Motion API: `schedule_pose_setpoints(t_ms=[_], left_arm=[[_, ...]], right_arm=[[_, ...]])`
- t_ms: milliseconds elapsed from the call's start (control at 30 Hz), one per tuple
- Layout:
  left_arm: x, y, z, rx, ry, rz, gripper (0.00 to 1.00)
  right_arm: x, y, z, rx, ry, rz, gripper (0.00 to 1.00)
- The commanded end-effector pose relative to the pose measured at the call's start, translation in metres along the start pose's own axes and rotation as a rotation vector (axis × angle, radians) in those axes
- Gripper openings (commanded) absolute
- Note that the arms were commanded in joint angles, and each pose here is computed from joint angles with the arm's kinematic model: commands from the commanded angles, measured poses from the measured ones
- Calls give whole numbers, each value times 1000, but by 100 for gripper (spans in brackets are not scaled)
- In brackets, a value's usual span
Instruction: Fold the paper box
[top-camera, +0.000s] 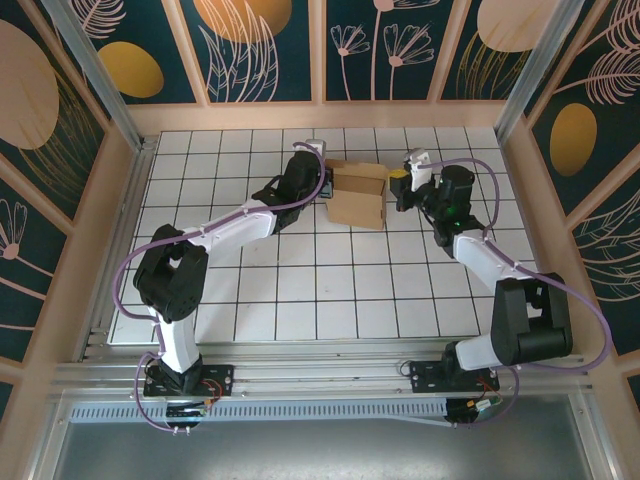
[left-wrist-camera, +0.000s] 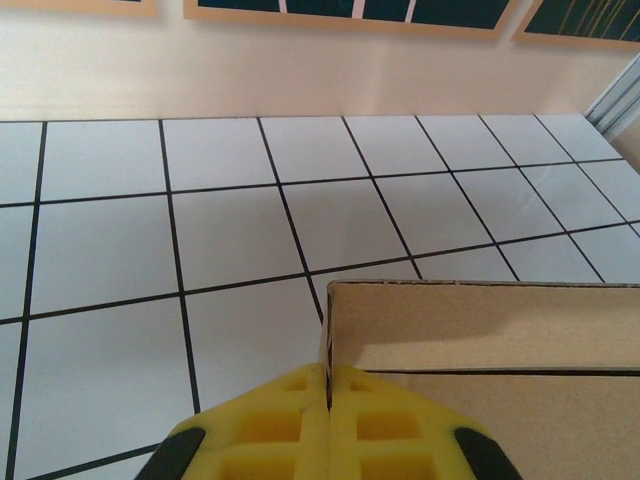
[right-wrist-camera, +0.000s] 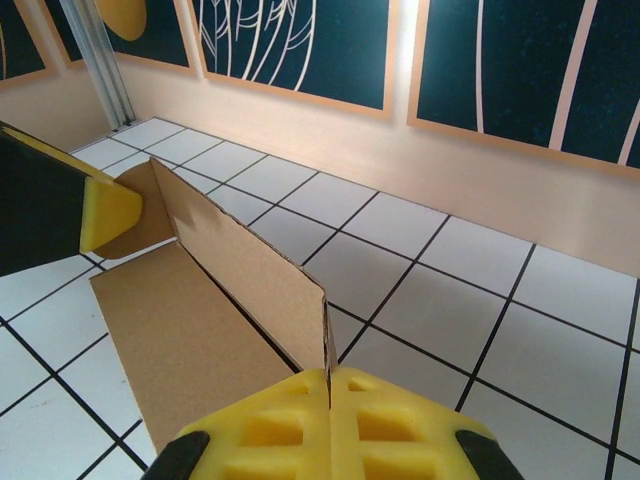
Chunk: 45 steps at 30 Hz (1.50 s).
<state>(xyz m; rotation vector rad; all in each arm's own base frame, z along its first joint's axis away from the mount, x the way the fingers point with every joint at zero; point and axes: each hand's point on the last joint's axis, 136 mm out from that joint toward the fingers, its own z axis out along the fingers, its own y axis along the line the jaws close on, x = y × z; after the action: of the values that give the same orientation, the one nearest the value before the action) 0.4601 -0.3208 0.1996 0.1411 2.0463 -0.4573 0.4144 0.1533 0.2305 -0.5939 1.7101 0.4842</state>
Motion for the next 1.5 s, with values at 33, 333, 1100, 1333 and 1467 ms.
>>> schedule_pose_setpoints(t_ms=[33,333,1100,1333,1467], left_arm=[[7,-15,-6,53,36,11,0],[31,-4,-4,28,86,2,0],[74,9,1,5,186,43,0],[87,3,-5,63,217,13,0],[94,3,-6,74,229,-6,0]], right_arm=[[-10,3,4,-14,-48,-16,0],[-7,7,3,-37,-35,-23,0],[2,10,-2,-54,-37,-37,0],[8,11,-5,-50,-33,-27,0],[12,10,-7,-35,-26,-4,0]])
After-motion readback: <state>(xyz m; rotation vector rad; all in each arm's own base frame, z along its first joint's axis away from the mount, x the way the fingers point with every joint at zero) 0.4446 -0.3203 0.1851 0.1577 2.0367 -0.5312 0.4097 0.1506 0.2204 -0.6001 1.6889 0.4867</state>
